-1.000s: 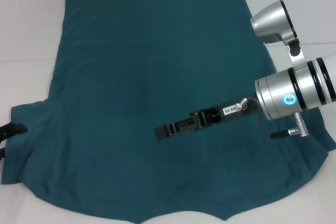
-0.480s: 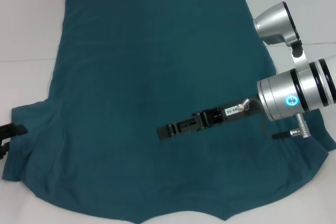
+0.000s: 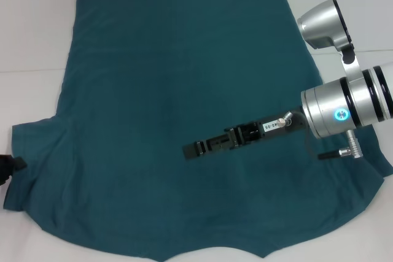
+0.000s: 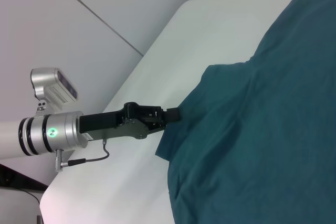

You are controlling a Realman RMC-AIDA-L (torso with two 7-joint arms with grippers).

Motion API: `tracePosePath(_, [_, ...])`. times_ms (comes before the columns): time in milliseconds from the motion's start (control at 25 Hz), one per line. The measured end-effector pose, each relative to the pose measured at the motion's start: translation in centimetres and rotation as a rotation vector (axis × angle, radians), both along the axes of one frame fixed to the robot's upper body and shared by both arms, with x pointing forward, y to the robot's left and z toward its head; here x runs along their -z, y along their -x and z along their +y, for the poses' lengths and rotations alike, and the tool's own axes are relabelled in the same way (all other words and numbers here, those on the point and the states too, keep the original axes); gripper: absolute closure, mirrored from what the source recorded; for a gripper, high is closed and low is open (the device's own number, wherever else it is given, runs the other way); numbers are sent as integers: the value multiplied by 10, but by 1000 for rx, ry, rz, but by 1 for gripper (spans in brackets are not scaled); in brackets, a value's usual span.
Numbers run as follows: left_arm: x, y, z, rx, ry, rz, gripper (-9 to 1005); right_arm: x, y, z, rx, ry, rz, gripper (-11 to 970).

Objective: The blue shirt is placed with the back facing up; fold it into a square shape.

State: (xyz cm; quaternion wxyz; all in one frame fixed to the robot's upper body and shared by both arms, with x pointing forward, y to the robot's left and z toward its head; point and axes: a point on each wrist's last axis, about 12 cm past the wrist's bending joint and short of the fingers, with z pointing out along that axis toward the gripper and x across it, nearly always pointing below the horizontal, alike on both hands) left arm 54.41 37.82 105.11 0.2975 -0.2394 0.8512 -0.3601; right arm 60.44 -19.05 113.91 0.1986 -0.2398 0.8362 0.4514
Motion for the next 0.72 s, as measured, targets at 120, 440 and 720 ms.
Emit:
tracePosePath(120, [0,0,0,6,-4,-2,760,-1,-1,0,0,-1,-3,58])
tracePosePath(440, [-15,-5,4,64,-16,-37,980,-3,-2,0,3,-7,-7,59])
tracePosePath(720, [-30,-14,15,75,-57,-33,995,-4,-2,-1,8,-12,-9,59])
